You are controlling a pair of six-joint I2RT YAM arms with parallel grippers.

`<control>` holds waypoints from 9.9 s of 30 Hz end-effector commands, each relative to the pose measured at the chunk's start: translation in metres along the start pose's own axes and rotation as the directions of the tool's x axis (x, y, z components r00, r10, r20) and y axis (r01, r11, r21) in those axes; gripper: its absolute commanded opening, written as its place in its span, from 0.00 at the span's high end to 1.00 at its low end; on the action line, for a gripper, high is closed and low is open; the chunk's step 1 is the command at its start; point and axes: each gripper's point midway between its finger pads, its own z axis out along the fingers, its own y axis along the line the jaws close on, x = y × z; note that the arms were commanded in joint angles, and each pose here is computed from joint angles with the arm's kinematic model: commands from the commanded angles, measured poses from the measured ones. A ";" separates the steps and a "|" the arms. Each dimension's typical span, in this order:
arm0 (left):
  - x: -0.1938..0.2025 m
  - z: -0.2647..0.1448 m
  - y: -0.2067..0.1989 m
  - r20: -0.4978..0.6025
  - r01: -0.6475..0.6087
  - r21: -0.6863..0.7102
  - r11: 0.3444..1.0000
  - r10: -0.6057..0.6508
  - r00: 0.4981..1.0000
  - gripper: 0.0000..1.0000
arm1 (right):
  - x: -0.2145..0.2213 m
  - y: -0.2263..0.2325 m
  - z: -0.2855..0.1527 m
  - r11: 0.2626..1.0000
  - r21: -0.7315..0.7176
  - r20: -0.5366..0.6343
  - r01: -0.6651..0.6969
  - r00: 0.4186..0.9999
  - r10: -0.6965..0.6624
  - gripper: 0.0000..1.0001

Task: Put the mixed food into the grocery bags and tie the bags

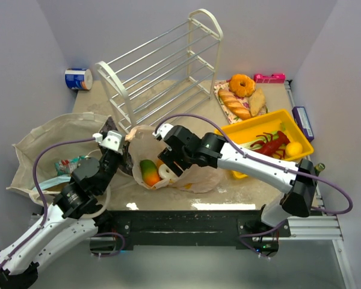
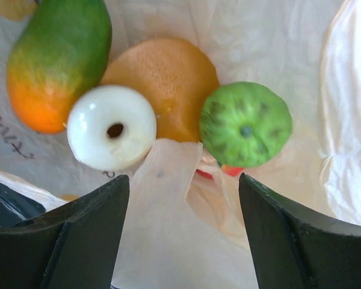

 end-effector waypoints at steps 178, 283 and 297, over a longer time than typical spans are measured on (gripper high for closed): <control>-0.078 -0.079 -0.065 0.080 0.054 0.517 0.854 -0.112 0.990 0.17 | -0.188 0.021 -0.183 0.927 -0.159 0.734 -0.339 0.588 0.341 0.01; -0.003 0.058 -0.118 -0.241 0.377 0.634 0.675 -0.290 0.926 1.00 | -0.139 -0.105 -0.203 0.983 -0.110 0.727 0.144 0.686 -0.019 0.02; 0.006 0.062 -0.108 -0.273 0.393 0.604 0.693 -0.283 0.919 1.00 | -0.085 -0.126 -0.196 1.000 -0.004 0.662 0.004 0.749 0.000 0.03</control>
